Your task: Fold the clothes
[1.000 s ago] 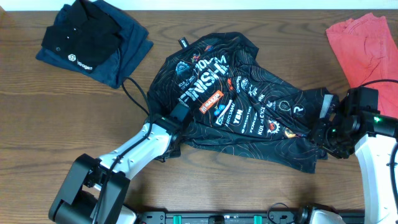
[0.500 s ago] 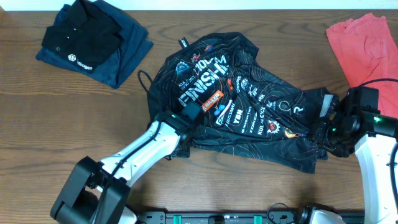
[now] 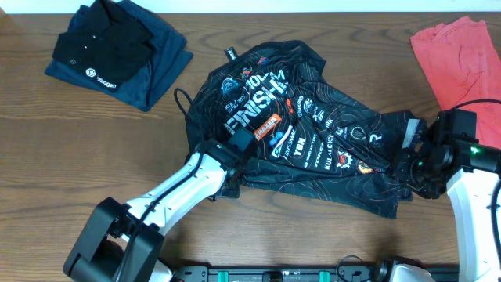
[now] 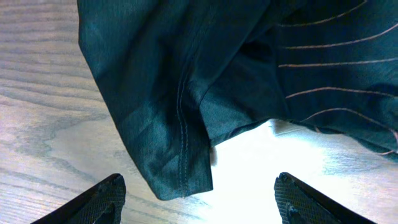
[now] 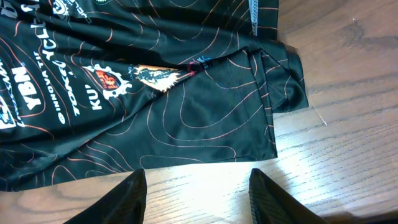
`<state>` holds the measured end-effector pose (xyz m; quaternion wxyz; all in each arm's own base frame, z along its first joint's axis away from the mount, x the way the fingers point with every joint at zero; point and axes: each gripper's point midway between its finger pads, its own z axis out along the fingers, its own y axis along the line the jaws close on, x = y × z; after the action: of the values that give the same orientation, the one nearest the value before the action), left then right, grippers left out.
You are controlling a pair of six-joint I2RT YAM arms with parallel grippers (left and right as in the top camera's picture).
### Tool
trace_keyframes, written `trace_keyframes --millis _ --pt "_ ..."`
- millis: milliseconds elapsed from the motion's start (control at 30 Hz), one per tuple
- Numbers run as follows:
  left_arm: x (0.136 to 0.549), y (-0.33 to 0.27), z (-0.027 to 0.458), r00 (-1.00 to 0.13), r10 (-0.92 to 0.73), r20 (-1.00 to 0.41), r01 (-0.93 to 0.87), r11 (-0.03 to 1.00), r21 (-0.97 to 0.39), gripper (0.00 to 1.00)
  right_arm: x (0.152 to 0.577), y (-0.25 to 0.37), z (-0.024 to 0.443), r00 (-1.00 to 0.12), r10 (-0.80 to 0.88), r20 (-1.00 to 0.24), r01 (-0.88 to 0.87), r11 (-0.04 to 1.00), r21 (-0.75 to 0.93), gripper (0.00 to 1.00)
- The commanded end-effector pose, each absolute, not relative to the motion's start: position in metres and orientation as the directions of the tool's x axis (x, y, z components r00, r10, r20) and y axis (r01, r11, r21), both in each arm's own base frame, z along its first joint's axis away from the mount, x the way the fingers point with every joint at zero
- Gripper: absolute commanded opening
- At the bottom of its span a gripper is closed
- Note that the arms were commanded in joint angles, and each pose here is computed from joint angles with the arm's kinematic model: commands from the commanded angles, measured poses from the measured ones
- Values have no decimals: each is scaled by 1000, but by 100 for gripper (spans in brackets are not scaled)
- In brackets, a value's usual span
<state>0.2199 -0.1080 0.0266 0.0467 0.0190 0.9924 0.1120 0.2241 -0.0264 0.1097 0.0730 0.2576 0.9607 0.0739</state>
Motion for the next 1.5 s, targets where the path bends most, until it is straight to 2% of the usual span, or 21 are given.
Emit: trace_keyframes --millis 0,533,867,967,1067,1167,1300,1467 --pt "218 -105 23 -996 37 -79 17 972 233 78 223 -27 111 -858 503 -105 481 858 183 51" --pt "224 -89 1 -999 -4 -41 -16 955 297 78 220 -27 109 -859 503 -96 482 857 181 52" --pt "222 -78 1 -1000 -20 -15 -24 951 309 71 217 -26 94 -859 504 -88 484 856 178 54" --pt "222 -78 1 -1000 -18 -14 -21 951 309 64 215 -26 91 -860 504 -80 486 856 176 54" --pt "222 -78 1 -1000 -18 -14 -22 951 309 49 215 -26 91 -860 504 -78 486 856 175 55" --pt "222 -78 1 -1000 -18 -14 -22 951 309 41 215 -26 91 -860 504 -79 486 856 176 55" --pt "222 -78 1 -1000 -18 -14 -22 951 309 24 215 -26 91 -860 504 -78 486 856 175 55" --pt "223 -78 1 -1000 -18 -18 -23 950 311 21 215 -26 91 -860 505 -79 487 856 175 57"
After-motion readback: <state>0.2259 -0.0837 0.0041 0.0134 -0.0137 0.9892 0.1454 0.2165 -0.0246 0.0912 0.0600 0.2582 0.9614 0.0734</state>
